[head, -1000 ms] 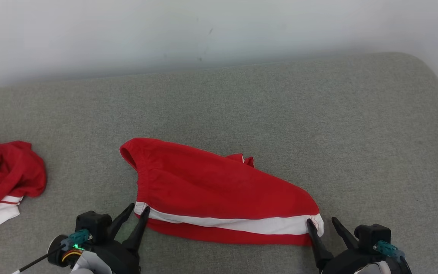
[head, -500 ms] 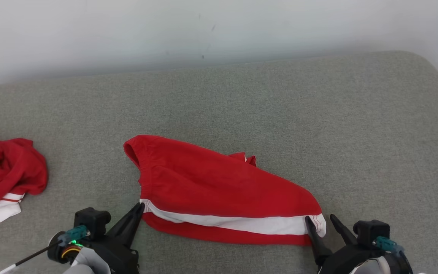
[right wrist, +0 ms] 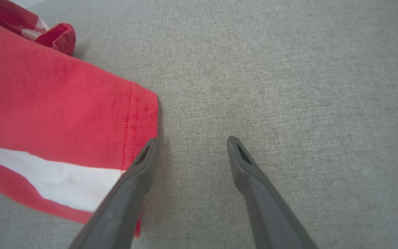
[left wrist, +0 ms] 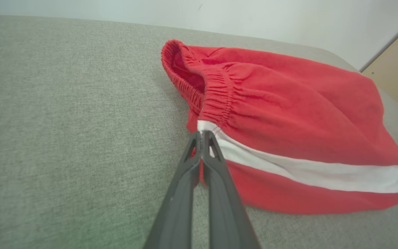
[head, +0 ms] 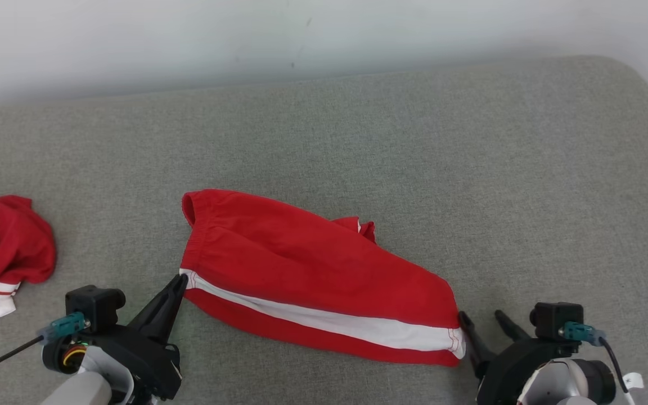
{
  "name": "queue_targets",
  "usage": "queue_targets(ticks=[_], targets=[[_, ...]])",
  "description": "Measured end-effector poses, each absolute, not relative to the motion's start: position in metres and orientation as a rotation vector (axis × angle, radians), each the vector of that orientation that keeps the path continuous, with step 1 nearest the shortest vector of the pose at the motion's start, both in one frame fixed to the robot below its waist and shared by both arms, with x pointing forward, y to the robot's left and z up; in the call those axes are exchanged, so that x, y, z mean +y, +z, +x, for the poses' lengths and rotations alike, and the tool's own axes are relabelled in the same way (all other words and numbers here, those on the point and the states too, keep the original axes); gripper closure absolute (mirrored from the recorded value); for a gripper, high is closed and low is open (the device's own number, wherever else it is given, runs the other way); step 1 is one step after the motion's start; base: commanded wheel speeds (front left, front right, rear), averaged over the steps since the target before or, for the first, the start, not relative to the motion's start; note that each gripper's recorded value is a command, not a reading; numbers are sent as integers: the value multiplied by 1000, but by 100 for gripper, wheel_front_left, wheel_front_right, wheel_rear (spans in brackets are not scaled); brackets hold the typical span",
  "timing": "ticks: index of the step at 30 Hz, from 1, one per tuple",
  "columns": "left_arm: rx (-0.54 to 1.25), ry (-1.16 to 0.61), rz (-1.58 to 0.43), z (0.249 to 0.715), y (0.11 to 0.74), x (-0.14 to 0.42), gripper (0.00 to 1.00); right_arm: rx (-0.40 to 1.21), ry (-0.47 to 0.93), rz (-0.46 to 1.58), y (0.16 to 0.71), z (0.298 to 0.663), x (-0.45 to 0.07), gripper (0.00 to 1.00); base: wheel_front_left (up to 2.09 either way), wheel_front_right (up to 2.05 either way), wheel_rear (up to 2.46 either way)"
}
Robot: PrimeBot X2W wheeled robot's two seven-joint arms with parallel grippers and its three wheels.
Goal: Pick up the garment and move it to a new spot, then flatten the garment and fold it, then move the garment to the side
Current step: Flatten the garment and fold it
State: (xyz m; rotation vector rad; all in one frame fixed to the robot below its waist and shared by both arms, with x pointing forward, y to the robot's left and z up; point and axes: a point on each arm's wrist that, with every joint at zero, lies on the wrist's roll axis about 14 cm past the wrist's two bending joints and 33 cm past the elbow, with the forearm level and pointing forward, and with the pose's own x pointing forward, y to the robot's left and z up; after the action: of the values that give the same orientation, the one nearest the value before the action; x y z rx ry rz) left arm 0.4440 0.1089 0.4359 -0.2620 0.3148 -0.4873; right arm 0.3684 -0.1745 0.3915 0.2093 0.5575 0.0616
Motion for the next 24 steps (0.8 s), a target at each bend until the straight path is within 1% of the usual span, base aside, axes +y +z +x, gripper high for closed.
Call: queue_targets(ticks=[5,10,15,20,24], targets=[[324,-503,-255,448,434,108,100,574,102,238,390,366,-159,0,0,0,0],[325,-510,-256,447,434,108,100,512,106,257,403,367,-158,0,0,0,0],[328,-514,-257,446,434,107,100,616,154,288,389,339,-138,0,0,0,0],[330,-515,-262,448,433,107,100,624,153,308,390,334,-138,0,0,0,0],[324,-514,-264,450,434,107,100,637,195,316,390,334,-125,0,0,0,0]])
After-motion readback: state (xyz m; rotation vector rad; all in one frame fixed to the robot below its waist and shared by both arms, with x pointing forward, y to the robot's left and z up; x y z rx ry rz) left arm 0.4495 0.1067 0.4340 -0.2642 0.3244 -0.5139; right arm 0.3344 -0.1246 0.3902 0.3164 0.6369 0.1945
